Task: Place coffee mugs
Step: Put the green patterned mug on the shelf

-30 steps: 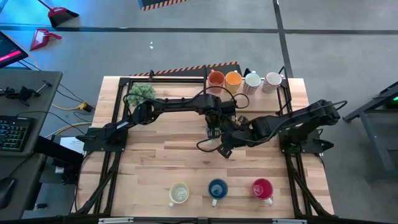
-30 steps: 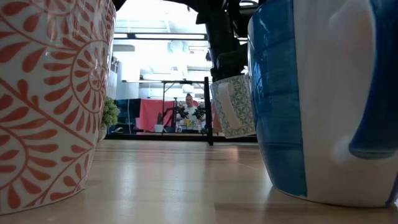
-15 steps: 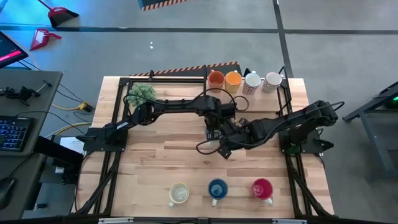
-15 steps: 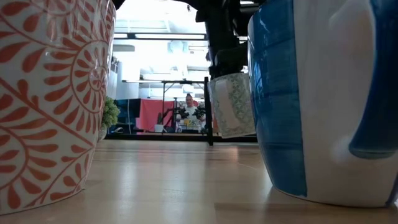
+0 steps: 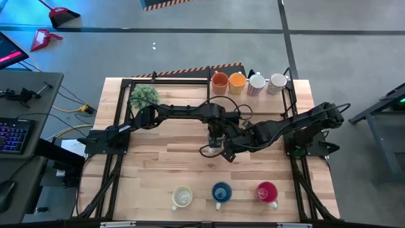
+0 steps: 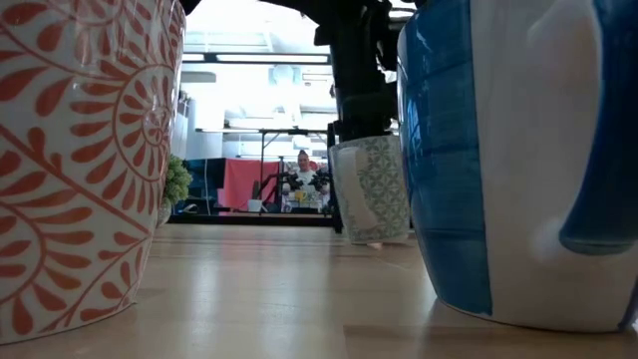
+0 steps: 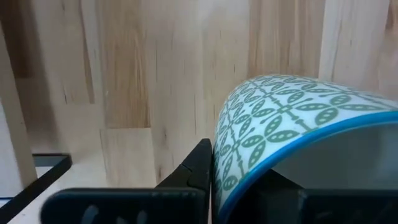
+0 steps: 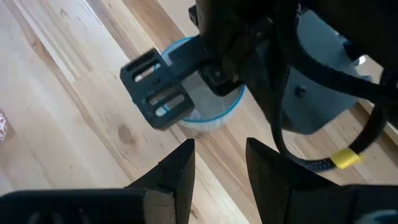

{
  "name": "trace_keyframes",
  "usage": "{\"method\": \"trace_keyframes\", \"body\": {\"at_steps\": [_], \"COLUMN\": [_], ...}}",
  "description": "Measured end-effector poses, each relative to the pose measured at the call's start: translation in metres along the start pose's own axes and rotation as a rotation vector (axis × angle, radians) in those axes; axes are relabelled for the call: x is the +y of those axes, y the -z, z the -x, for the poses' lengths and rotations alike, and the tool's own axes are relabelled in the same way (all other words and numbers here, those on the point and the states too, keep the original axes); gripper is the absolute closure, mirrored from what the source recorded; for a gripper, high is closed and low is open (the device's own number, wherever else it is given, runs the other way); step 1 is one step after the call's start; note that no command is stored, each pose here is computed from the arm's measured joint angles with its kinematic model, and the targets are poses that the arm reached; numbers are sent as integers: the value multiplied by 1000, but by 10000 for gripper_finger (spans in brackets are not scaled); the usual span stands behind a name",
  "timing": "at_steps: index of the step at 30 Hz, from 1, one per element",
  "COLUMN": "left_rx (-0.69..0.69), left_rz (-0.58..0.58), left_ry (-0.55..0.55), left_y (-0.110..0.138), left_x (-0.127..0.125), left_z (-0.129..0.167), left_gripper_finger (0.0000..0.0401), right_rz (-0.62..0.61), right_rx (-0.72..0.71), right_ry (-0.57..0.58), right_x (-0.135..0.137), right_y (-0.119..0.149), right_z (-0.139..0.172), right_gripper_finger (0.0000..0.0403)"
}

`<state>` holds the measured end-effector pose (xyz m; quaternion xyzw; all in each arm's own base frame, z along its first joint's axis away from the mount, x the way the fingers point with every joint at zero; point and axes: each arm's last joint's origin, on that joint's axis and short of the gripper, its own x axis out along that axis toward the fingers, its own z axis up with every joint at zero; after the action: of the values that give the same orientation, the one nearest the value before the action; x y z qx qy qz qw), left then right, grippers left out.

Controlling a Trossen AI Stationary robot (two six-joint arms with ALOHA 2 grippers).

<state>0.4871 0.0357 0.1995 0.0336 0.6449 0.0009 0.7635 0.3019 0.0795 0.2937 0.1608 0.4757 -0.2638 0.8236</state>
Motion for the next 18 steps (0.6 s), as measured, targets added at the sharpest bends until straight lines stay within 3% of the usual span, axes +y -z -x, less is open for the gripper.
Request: {"method": "trace_keyframes", "body": {"at_steps": [6, 18], "left_rx": [-3, -3], "left_rz": [48, 66], "left_ry": [1, 26], "left_y": [0, 1], "left_x": [4, 4], "left_z": [1, 15], "left_gripper_finger": [340, 296], "right_rz": [5, 26], "right_rx": [11, 25], "right_ry": [-10, -23], "right_x": [0, 1], "right_y": [0, 1], "right_z": [0, 0], "right_gripper_finger": [284, 284]}}
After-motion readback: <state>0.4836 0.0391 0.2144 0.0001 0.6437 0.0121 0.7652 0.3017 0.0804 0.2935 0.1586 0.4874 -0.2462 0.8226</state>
